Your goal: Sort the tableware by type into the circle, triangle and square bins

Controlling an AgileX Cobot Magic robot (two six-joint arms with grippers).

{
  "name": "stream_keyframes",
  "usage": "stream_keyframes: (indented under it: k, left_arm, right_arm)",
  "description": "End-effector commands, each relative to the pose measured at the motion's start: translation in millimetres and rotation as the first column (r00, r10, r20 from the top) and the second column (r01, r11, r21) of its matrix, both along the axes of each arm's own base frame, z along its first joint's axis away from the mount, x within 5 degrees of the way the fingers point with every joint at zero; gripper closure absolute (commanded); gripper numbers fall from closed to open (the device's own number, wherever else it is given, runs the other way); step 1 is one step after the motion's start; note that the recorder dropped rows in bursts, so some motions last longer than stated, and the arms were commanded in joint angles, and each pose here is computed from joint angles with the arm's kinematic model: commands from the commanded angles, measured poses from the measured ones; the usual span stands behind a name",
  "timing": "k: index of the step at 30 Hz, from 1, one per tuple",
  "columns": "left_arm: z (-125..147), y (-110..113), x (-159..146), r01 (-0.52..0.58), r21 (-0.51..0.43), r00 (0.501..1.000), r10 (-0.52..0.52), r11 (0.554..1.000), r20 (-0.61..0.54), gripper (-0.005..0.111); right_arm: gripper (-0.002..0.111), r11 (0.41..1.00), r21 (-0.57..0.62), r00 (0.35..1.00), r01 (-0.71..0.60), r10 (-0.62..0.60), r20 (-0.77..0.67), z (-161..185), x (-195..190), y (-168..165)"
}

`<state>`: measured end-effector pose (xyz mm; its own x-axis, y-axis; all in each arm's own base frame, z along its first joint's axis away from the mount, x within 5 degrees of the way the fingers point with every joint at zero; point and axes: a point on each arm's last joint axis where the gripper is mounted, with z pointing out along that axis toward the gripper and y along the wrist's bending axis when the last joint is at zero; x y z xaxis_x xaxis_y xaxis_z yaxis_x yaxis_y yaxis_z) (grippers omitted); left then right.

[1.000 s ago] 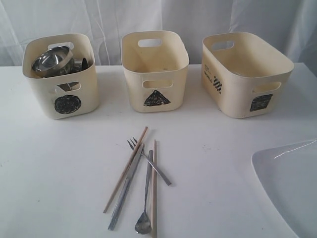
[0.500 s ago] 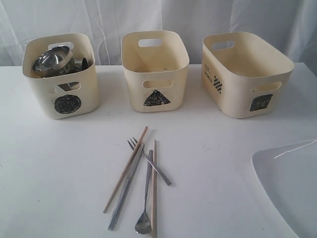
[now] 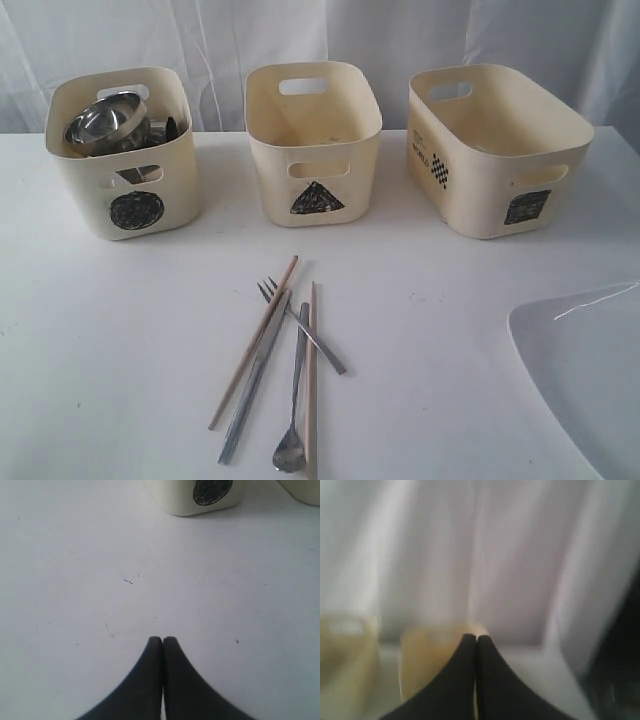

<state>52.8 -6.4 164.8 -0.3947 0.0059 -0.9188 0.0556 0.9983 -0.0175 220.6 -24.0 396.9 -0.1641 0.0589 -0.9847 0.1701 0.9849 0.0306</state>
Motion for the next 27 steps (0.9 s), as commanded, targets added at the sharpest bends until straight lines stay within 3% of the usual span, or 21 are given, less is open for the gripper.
stream_keyframes:
  k: [1,3,4,6,7,9,10,11,12,14,15,20,23,27]
  left_arm:
    - [-1,0,0,-0.003,-0.015,1.000,0.003,1.000,-0.007,0.107]
    - [-1,0,0,-0.003,-0.015,1.000,0.003,1.000,-0.007,0.107]
    - [-1,0,0,-0.003,-0.015,1.000,0.003,1.000,-0.007,0.107]
    - [-1,0,0,-0.003,-0.015,1.000,0.003,1.000,-0.007,0.107]
    - [-1,0,0,-0.003,-0.015,1.000,0.003,1.000,-0.007,0.107]
    - [-1,0,0,-0.003,-0.015,1.000,0.003,1.000,-0.007,0.107]
    - [-1,0,0,-0.003,-0.015,1.000,0.003,1.000,-0.007,0.107]
    - [-1,0,0,-0.003,-0.015,1.000,0.003,1.000,-0.007,0.107]
    - [-1,0,0,-0.003,-0.015,1.000,0.003,1.000,-0.007,0.107]
    - [-1,0,0,-0.003,-0.015,1.000,0.003,1.000,-0.007,0.107]
    - [-1,0,0,-0.003,-0.015,1.000,0.003,1.000,-0.007,0.107]
    - [-1,0,0,-0.003,-0.015,1.000,0.003,1.000,-0.007,0.107]
    - [-1,0,0,-0.003,-0.015,1.000,0.003,1.000,-0.007,0.107]
    - [-1,0,0,-0.003,-0.015,1.000,0.003,1.000,-0.007,0.107]
  right_arm:
    - [0.108,0.938,0.038,0.652,0.344,-0.209,-0.729,-87,-9,-16]
    - [0.108,0.949,0.030,0.471,0.315,-0.129,-0.873,-111,-10,-10]
    - [0.108,0.959,0.115,0.446,0.259,-0.014,-0.895,-115,-10,0]
    - [0.108,0.896,0.420,0.454,0.144,0.317,-0.833,-114,-7,30]
    - [0.108,0.803,0.595,0.471,0.045,0.508,-0.721,-107,-4,50]
    - [0.108,0.630,0.772,0.498,-0.082,0.697,-0.516,-91,1,78]
    - [0.108,0.559,0.813,0.496,-0.162,0.759,-0.423,-85,3,92]
    - [0.108,0.451,0.859,0.492,-0.243,0.820,-0.292,-76,6,110]
    - [0.108,0.395,0.867,0.484,-0.303,0.848,-0.217,-72,8,120]
    - [0.108,0.264,0.851,0.408,-0.455,0.911,-0.065,-63,10,147]
    - [0.108,0.237,0.824,0.371,-0.514,0.928,-0.035,-62,12,156]
    - [0.108,0.264,0.609,0.209,-0.748,0.965,-0.161,-98,22,182]
    - [0.108,0.271,0.641,0.159,-0.718,0.960,-0.229,-123,25,184]
    - [0.108,0.293,0.706,0.159,-0.645,0.955,-0.251,-140,32,187]
